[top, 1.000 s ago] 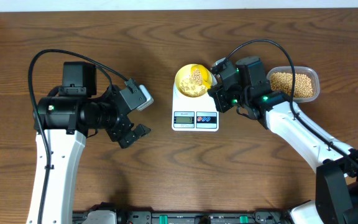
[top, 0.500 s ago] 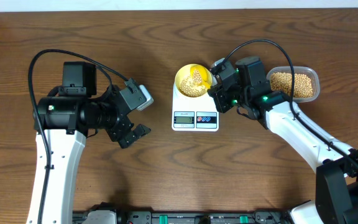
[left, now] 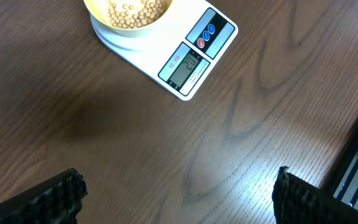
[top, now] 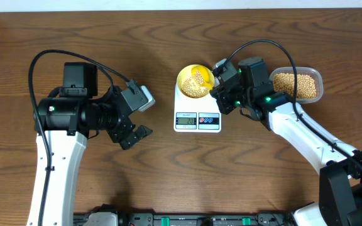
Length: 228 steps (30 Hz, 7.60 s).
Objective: Scoop item into bowl and weigh 50g on scale
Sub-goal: 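Hold the tipped scoop over the bowl, shaking out remaining soybeans, then carry the empty yellow scoop right back to the soybean tub, then dip the scoop into the soybeans in the tub with the right gripper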
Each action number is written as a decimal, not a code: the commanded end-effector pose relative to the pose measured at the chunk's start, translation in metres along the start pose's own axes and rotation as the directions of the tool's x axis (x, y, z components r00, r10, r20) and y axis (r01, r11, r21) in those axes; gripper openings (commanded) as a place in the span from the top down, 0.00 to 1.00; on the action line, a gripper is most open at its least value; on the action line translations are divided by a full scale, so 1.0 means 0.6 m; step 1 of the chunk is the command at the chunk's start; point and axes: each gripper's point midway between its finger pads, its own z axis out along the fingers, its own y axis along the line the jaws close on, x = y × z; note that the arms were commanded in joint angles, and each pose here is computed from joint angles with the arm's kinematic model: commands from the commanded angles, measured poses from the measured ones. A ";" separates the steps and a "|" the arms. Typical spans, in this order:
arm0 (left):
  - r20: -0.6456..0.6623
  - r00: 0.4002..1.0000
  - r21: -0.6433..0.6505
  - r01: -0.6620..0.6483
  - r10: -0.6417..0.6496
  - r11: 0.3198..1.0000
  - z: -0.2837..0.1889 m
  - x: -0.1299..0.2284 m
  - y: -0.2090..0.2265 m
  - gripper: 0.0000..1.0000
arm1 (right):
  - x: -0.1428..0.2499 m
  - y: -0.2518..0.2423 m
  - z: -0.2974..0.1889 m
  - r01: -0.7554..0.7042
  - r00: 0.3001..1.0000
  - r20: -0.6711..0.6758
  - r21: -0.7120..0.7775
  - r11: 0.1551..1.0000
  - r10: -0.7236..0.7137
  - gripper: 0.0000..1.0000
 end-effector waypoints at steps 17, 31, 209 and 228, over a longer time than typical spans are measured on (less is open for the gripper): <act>0.007 1.000 0.002 -0.006 0.006 1.000 -0.002 -0.002 0.001 0.02 | 0.002 -0.006 0.005 0.107 0.994 -0.009 0.028 0.994 -0.107 0.99; 0.007 1.000 0.002 -0.006 0.006 1.000 -0.002 -0.002 0.001 0.02 | 0.001 -0.005 0.005 0.245 0.970 -0.012 0.027 0.969 -0.245 0.99; 0.007 1.000 0.003 -0.006 0.006 1.000 -0.002 -0.002 0.001 0.02 | 0.218 -0.293 -0.207 -0.290 0.835 -0.180 0.658 0.695 0.519 0.99; 0.007 1.000 0.002 -0.006 0.006 1.000 -0.002 -0.002 0.001 0.02 | 0.183 -0.247 -0.182 -0.636 0.725 -0.059 0.327 0.699 0.687 0.99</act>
